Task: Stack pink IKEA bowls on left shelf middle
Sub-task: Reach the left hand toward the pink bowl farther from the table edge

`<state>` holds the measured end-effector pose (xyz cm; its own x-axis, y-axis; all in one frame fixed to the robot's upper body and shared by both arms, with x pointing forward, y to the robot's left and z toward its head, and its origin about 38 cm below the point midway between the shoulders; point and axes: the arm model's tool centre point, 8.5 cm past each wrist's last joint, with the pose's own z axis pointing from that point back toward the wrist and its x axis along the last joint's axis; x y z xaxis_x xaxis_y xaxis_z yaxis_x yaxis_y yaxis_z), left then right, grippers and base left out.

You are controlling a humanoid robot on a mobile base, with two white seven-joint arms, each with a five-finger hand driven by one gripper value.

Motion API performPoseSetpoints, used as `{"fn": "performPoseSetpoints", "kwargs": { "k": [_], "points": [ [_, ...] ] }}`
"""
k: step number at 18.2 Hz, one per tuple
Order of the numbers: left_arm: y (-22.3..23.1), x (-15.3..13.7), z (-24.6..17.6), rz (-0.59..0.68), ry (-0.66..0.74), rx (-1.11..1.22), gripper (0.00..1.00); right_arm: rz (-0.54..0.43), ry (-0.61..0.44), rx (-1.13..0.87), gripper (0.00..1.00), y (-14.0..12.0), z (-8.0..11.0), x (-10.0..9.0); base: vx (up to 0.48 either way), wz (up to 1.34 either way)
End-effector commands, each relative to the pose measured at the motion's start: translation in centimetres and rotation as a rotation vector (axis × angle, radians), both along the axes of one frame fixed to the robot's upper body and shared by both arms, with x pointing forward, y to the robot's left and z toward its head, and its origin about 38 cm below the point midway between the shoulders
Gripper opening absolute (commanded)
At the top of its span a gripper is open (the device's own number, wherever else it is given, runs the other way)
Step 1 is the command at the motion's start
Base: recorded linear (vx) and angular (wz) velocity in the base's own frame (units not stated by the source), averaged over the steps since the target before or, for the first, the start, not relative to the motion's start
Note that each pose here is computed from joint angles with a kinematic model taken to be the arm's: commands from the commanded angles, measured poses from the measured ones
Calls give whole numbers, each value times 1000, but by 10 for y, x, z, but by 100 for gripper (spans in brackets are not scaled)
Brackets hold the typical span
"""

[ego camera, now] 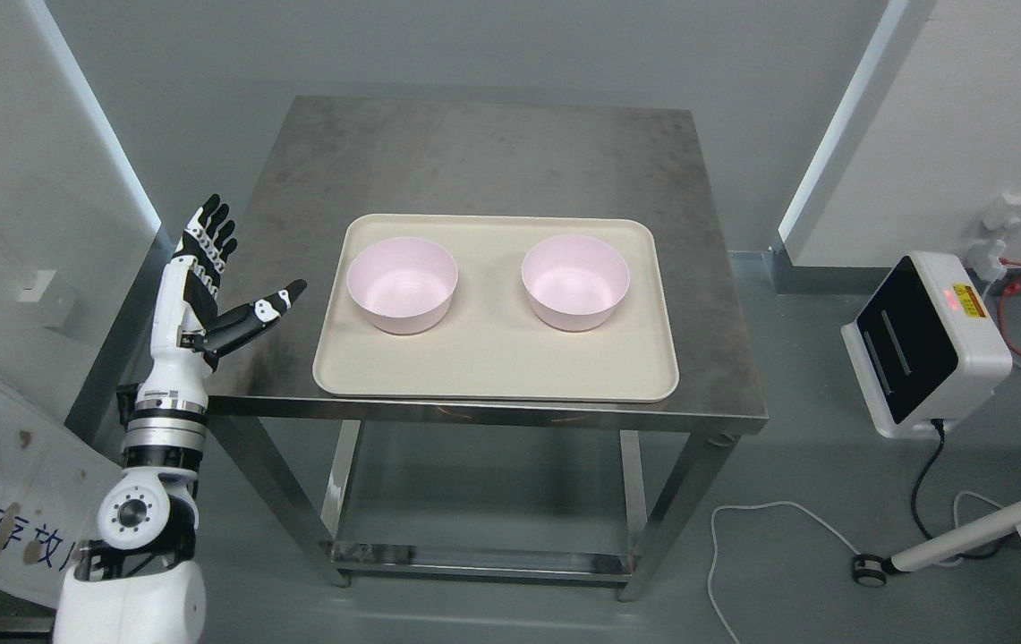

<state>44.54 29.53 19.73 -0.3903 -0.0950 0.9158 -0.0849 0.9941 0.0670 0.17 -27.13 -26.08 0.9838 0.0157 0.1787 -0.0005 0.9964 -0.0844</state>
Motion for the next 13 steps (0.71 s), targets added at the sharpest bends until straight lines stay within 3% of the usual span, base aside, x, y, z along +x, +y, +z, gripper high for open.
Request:
{"fn": "performPoseSetpoints", "kwargs": {
  "k": [1,4,6,9,13],
  "points": [
    [8,-1,6,23,-14,43,100,-1,1,-18,100,-11,1,0,0,0],
    [0,8,20,-11,-41,54,100,-1,1,-18,100,-11,1,0,0,0],
    [-15,23,49,-130,-72,122,100,-2,1,-18,100,-11,1,0,0,0],
    [-14,48,85,-238,8,364,100,-1,1,-18,100,-11,1,0,0,0],
    [0,81,110,-236,114,596,100,-1,1,-18,100,-11,1,0,0,0]
  ]
}}
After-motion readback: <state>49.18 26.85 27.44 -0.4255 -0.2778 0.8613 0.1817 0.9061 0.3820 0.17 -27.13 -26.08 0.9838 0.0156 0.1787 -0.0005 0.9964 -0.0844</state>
